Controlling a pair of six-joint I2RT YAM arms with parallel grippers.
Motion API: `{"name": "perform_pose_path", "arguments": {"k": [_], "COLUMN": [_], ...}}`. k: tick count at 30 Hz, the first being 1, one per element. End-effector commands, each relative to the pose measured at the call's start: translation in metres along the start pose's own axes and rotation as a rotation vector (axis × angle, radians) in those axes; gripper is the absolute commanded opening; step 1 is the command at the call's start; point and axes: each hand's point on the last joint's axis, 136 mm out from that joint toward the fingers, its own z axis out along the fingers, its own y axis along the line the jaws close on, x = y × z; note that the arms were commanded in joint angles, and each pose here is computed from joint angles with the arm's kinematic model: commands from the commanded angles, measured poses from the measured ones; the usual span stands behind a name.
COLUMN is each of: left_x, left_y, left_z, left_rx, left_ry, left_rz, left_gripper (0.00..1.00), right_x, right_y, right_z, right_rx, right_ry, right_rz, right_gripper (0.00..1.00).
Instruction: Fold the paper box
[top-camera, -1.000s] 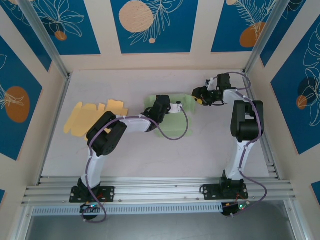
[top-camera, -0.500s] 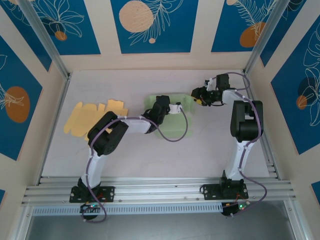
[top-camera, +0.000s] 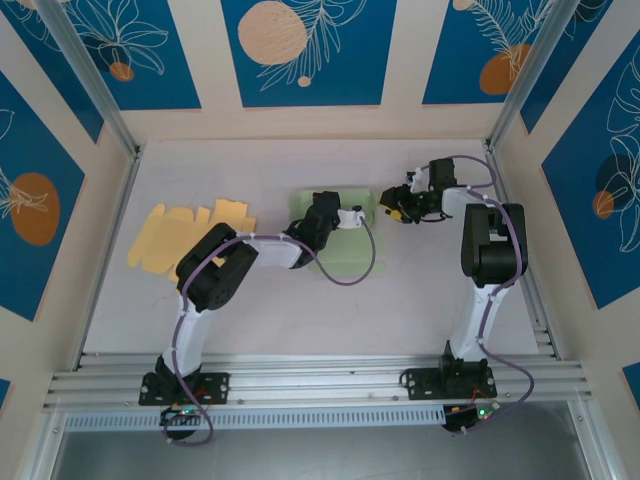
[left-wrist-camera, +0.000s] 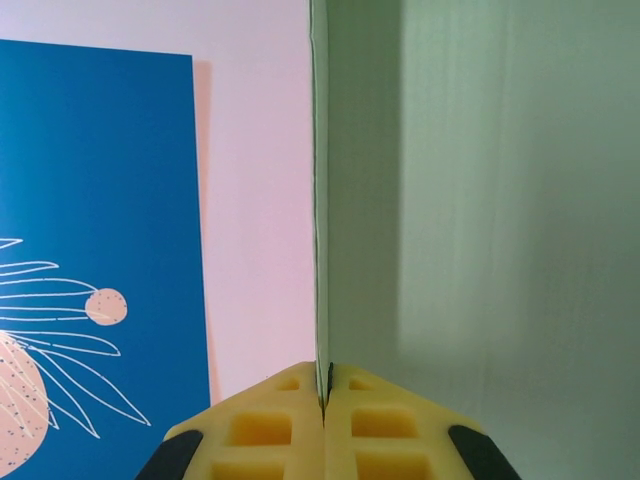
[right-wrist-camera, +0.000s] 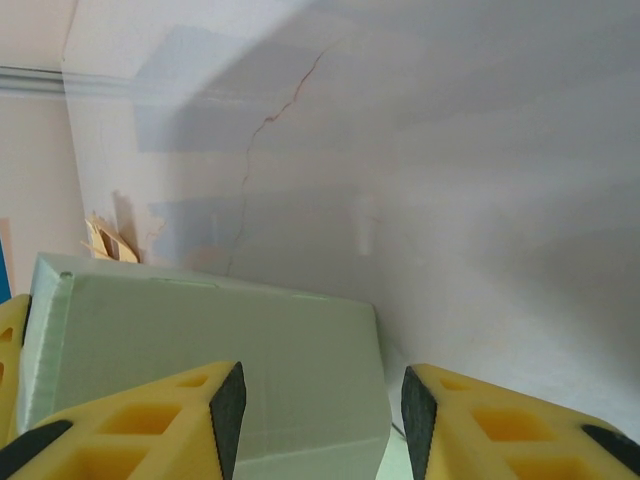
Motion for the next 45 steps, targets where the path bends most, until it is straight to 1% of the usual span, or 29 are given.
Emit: {"name": "perform_pose_path", "arguments": {"k": [1, 12, 19, 23, 26, 38, 45], "left_x": [-0.002, 0.001, 0.001, 0.003, 0.003, 0.001, 0.002], "left_y": [-0.016, -0.021, -0.024, -0.024, -0.025, -0.030, -0.029], "left_z": [0.001, -0.001, 0.000, 0.001, 0.000, 0.001, -0.001], "left_rx": [0.003, 0.000, 0.006, 0.006, 0.012, 0.022, 0.021], "left_ry": [-0.003, 0.000, 0.000, 0.002, -0.008, -0.021, -0.029], "left_rz": [0.036, 0.054, 0.050, 0.043, 0.038, 0.037, 0.040], "left_gripper": [0.00, 0.00, 0.00, 0.00, 0.00, 0.00, 0.00], "right_x": [0.008, 0.018, 0.027, 0.032, 0.036, 0.036, 0.032], "right_y": [0.023, 0.026, 0.019, 0.013, 0.014, 0.023, 0.023], "right_z": [-0.005, -0.007, -0.007, -0.009, -0.011, 0.010, 0.019], "right_rx": [-0.035, -0.015, 0.009, 0.049, 0.044, 0.047, 0.134], "right_ry": [0.004, 0.002, 0.006, -0.014, -0.028, -0.005, -0.029], "right_rz": [-0.070, -0.095, -0.101, -0.115, -0.125, -0.218, -0.278], "right_gripper": [0.48, 0.48, 0.48, 0.48, 0.48, 0.49, 0.55]}}
